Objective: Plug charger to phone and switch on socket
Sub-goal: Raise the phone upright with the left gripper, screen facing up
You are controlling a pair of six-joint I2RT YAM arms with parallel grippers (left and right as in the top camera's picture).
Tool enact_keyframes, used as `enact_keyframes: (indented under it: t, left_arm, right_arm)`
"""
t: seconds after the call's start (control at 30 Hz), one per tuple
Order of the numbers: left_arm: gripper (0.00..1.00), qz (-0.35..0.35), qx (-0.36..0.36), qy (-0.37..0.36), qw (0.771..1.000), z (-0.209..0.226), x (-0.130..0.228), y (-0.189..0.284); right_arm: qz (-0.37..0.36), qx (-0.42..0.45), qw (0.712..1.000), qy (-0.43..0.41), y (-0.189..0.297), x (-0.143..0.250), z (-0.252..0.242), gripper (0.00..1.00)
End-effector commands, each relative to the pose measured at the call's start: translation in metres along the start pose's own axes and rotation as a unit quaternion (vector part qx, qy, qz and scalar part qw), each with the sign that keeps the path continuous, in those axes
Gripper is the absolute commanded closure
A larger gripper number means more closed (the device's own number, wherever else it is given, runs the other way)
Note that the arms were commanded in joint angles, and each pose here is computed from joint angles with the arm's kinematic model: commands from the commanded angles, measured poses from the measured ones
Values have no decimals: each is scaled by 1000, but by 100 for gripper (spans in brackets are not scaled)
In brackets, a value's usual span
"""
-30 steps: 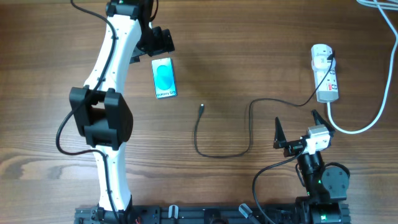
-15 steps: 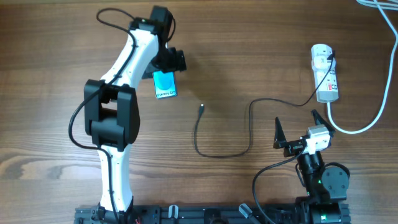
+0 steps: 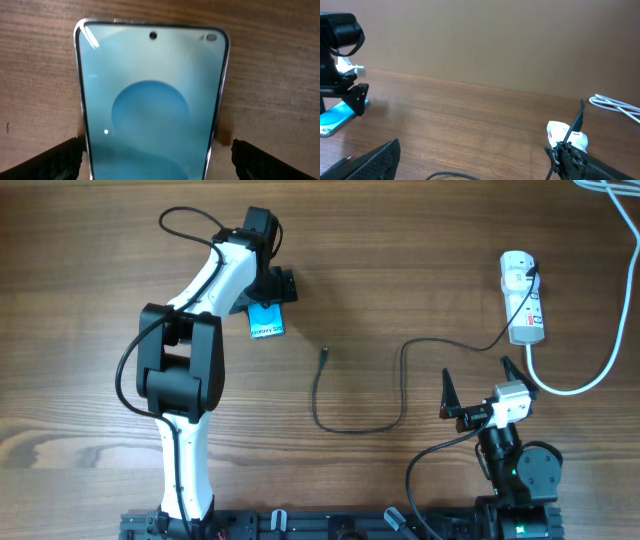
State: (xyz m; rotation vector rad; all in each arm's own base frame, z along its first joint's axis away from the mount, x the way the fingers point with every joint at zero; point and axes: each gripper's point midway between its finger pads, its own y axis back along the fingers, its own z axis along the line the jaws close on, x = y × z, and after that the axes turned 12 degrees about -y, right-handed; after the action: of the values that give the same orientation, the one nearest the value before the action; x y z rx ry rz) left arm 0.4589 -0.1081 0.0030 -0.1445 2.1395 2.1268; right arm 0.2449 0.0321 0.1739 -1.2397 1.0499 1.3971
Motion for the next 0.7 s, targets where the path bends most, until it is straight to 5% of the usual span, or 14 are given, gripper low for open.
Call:
enact_keyframes:
  t: [0.0, 0.3, 0.67]
  left_arm:
    - [0, 11, -11, 23, 1000, 3, 10, -15]
    - [11, 69, -24, 33, 997, 3, 43, -18]
    - [12, 133, -42, -21, 990, -28, 86, -9]
  right_arm:
    - [-7, 5, 1000, 5, 1, -3, -2, 0]
    - [-7, 5, 1000, 5, 1, -3, -2, 0]
    - [-7, 5, 1000, 5, 1, -3, -2, 0]
